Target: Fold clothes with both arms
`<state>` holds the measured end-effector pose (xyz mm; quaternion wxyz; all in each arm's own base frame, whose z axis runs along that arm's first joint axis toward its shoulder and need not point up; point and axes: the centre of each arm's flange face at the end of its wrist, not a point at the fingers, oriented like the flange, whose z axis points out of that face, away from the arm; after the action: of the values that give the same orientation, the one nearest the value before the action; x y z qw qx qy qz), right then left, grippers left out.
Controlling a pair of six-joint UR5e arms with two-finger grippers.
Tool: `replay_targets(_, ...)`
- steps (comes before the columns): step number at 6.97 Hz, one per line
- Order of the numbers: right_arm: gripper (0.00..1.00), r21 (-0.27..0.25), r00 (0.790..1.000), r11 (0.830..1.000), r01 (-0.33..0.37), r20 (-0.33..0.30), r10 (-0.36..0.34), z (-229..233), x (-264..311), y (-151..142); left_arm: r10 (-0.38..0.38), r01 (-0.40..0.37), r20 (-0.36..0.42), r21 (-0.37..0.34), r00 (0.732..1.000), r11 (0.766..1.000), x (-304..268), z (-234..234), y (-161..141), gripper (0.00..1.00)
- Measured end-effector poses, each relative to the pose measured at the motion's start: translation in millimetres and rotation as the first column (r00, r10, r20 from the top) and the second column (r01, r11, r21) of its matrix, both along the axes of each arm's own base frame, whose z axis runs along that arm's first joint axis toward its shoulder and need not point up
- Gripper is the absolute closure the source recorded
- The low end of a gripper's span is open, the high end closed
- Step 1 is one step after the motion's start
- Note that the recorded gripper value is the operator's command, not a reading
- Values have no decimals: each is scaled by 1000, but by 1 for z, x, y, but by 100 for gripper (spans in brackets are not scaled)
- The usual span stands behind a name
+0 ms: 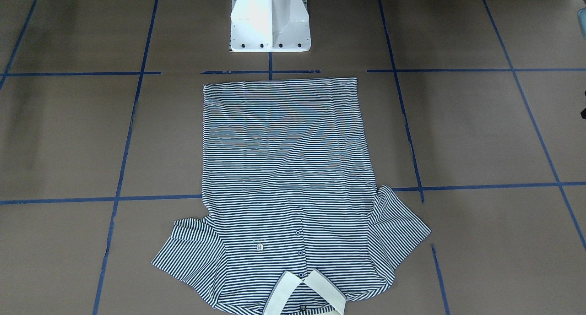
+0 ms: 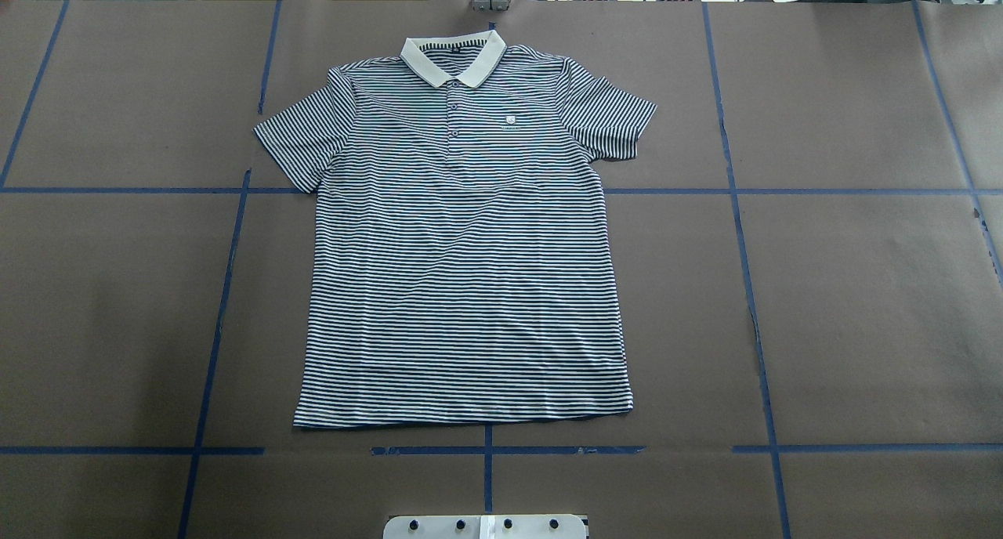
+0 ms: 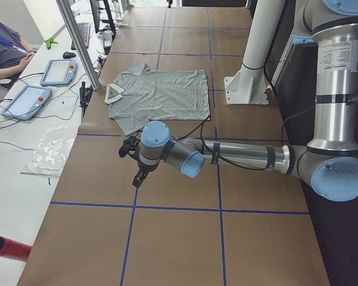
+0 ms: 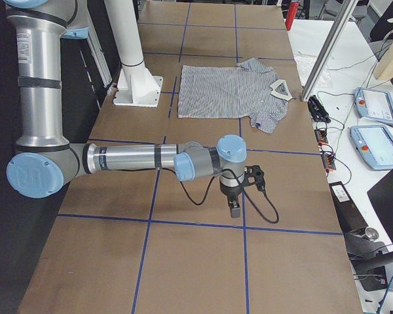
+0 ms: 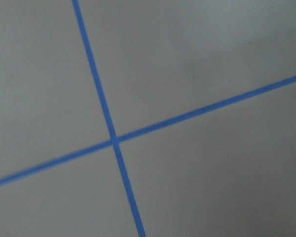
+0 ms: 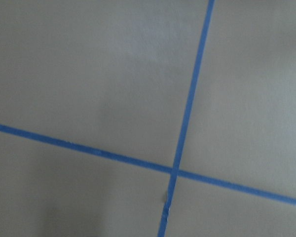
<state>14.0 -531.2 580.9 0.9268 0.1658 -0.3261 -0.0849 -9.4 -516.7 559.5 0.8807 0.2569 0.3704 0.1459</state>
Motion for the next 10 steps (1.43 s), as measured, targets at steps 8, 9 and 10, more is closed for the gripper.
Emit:
replay_targets(8, 42, -42, 943, 970, -240, 229, 243, -222, -272, -148, -21, 22, -5, 211, 1000, 977, 1, -40, -32, 0)
replay_targets(9, 42, -68, 929, 961, -267, 248, 275, -232, -310, -161, -21, 21, -5, 212, 1000, 977, 1, -40, -33, 0)
replay_targets(10, 44, -77, 919, 953, -293, 252, 303, -229, -347, -165, -20, 21, -5, 212, 1000, 977, 2, -41, -33, 0)
